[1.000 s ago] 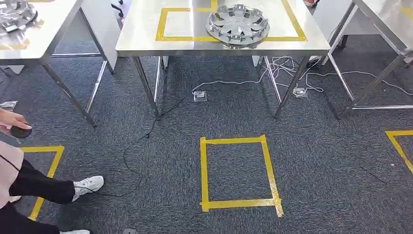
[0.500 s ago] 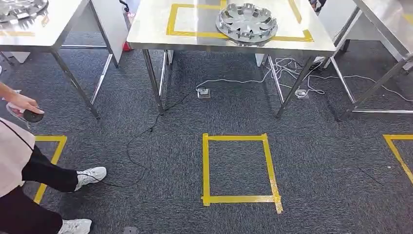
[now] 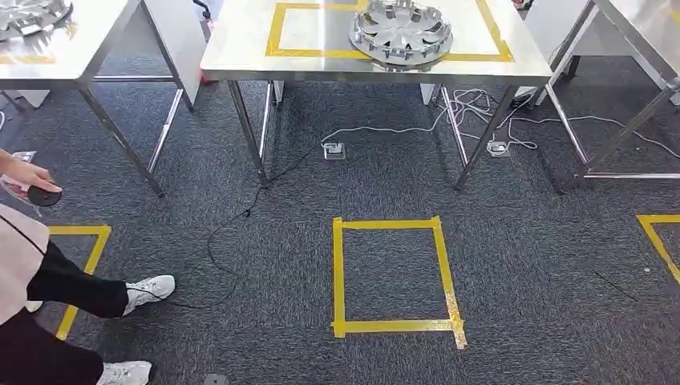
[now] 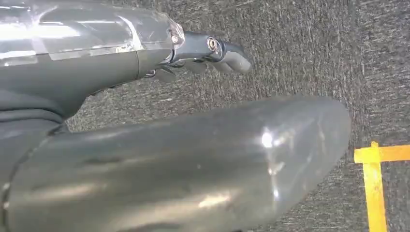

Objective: Take the parts from the cabinet and place them on the table.

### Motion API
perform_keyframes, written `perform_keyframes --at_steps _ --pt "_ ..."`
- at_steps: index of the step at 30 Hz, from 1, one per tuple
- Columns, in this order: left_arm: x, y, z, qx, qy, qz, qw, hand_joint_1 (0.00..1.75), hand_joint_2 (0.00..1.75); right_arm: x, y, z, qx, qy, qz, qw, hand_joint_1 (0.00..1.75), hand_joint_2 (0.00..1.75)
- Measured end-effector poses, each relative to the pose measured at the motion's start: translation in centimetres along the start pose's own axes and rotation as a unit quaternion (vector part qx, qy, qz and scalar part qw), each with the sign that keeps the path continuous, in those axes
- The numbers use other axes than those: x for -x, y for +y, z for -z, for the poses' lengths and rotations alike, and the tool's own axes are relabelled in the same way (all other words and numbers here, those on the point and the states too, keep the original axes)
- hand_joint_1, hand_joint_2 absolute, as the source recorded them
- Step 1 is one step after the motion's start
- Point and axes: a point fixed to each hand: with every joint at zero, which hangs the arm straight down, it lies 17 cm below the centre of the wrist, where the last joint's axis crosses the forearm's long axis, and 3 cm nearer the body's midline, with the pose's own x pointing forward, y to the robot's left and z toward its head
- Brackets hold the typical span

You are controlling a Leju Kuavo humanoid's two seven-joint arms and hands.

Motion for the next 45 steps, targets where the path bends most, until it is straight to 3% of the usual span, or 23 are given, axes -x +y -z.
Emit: perform_keyframes --at_steps 45 --pt "0.6 -0.1 -0.1 0.000 0.006 0.003 1.000 0.00 0.00 0.2 0.0 0.0 -0.004 0.004 -0.002 1.000 0.00 0.00"
